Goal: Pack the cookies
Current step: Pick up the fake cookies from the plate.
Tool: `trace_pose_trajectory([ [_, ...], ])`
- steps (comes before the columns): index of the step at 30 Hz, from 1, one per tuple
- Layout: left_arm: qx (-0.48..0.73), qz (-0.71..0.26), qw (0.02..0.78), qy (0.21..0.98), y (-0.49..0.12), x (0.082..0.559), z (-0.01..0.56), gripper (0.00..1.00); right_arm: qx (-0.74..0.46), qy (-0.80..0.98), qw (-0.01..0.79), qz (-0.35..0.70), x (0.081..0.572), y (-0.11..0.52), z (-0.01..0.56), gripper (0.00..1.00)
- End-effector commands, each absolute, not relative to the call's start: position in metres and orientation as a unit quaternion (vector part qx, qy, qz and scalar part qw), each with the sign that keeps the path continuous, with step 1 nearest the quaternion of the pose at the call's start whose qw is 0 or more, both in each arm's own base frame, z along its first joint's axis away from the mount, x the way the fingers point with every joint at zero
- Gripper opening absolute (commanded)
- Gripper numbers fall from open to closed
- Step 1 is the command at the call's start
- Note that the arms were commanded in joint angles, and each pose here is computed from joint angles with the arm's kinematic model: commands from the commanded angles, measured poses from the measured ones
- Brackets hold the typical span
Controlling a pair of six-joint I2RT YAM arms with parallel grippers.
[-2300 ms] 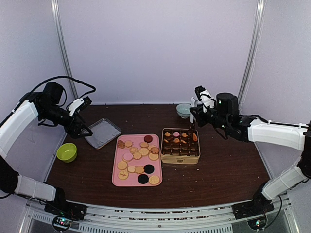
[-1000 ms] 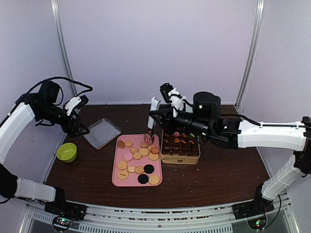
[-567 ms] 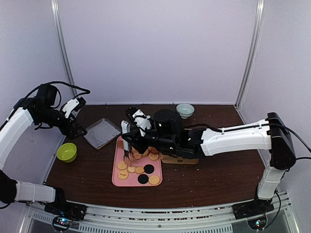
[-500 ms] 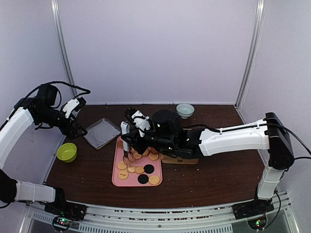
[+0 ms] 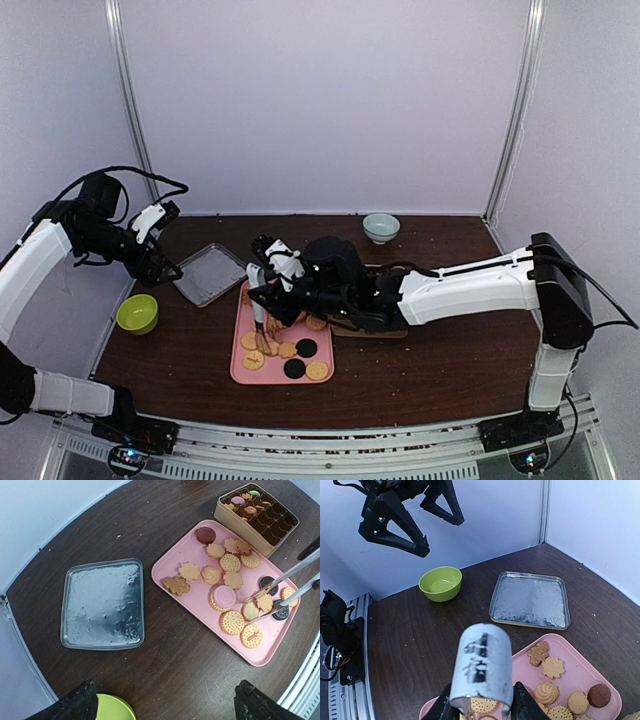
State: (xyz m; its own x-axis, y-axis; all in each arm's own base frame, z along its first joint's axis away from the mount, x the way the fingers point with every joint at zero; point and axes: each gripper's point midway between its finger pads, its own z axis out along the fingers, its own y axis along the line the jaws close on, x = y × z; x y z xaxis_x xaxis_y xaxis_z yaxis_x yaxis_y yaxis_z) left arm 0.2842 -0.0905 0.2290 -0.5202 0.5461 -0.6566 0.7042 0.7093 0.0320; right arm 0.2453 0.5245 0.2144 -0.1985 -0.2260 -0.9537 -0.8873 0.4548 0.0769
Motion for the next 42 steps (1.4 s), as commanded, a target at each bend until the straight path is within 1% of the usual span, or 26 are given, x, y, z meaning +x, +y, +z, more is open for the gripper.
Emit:
trace_pose_trajectory([
  [1, 0.363, -0.129, 0.342, 0.857, -0.093, 0.287, 0.235, 0.98, -0.392, 0.684, 0.505, 0.350, 0.247, 0.532, 0.222, 0.35],
  [7, 0.364, -0.126, 0.344, 0.856, -0.092, 0.288, 0.237, 0.98, -0.395, 0.682, 0.517, 0.335, 0.253, 0.533, 0.219, 0.35],
  [16, 0.365, -0.129, 0.345, 0.855, -0.093, 0.289, 0.238, 0.98, -0.413, 0.692, 0.500, 0.317, 0.246, 0.525, 0.198, 0.34],
  [23, 0.365, -0.135, 0.344, 0.854, -0.095, 0.289, 0.241, 0.98, -0.426, 0.690, 0.503, 0.300, 0.227, 0.515, 0.196, 0.28],
  [26, 0.366, -0.138, 0.344, 0.853, -0.096, 0.289, 0.242, 0.98, -0.426, 0.681, 0.517, 0.296, 0.222, 0.515, 0.211, 0.26],
  [31, 0.366, -0.142, 0.346, 0.852, -0.098, 0.290, 0.245, 0.98, -0.415, 0.660, 0.551, 0.298, 0.225, 0.519, 0.253, 0.22],
  [37, 0.365, -0.142, 0.347, 0.852, -0.098, 0.290, 0.246, 0.98, -0.401, 0.635, 0.585, 0.307, 0.228, 0.517, 0.300, 0.19],
  [42, 0.366, -0.145, 0.344, 0.852, -0.098, 0.289, 0.243, 0.98, -0.380, 0.628, 0.601, 0.318, 0.233, 0.508, 0.322, 0.18],
])
